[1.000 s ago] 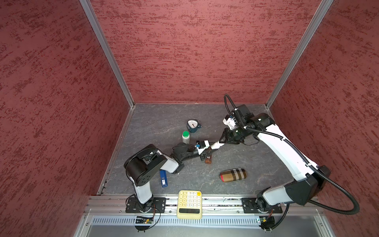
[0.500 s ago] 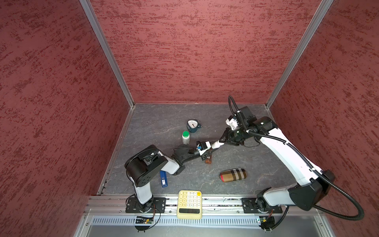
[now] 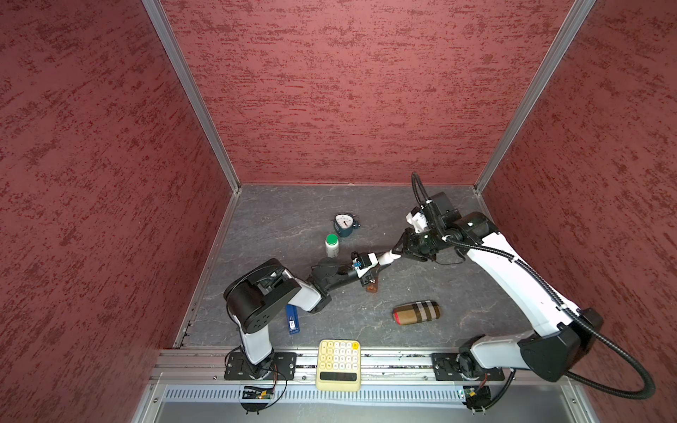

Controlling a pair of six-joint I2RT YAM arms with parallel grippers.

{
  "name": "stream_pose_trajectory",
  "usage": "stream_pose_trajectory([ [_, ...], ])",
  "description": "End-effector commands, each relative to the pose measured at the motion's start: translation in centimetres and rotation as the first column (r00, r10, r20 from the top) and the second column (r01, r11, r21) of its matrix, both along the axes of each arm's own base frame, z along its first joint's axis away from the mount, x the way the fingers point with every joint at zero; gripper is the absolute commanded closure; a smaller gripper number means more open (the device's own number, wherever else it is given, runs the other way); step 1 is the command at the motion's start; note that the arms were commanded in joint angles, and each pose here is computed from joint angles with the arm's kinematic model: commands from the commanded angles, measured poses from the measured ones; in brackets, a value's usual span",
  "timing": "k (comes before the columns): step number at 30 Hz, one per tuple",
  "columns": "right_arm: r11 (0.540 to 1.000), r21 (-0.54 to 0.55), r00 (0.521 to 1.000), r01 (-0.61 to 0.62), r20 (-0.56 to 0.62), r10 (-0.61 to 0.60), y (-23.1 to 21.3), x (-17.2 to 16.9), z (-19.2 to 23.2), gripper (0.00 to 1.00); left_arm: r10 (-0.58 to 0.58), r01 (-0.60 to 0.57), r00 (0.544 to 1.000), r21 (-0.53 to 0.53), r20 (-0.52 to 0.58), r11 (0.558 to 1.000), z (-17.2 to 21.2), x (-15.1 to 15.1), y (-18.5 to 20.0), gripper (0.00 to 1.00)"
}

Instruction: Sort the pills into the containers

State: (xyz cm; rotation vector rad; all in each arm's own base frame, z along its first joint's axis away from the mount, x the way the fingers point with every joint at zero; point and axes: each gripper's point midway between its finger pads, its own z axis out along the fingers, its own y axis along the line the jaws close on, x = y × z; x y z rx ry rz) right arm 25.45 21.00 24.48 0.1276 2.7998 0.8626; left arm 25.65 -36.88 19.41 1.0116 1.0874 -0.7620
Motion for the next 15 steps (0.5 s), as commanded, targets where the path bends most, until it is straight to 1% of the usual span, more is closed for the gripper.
stream_pose_trajectory([
  [1,1.000,-0.013,1.000,0.001,0.014,-0.001,-0.07,-0.07,0.35,0.65,-0.001,0.003,0.999,-0.029,0.046,1.000,1.01,-0.03,-0.47,1.00],
  [8,1.000,-0.018,1.000,-0.002,0.020,0.002,-0.21,-0.20,0.52,0.64,-0.001,0.002,0.999,-0.022,0.041,1.000,0.66,-0.02,-0.48,1.00],
  [15,1.000,-0.023,1.000,-0.005,0.024,0.005,-0.29,-0.20,0.75,0.60,-0.008,0.008,0.999,-0.019,0.037,1.000,0.42,-0.08,-0.75,1.00],
])
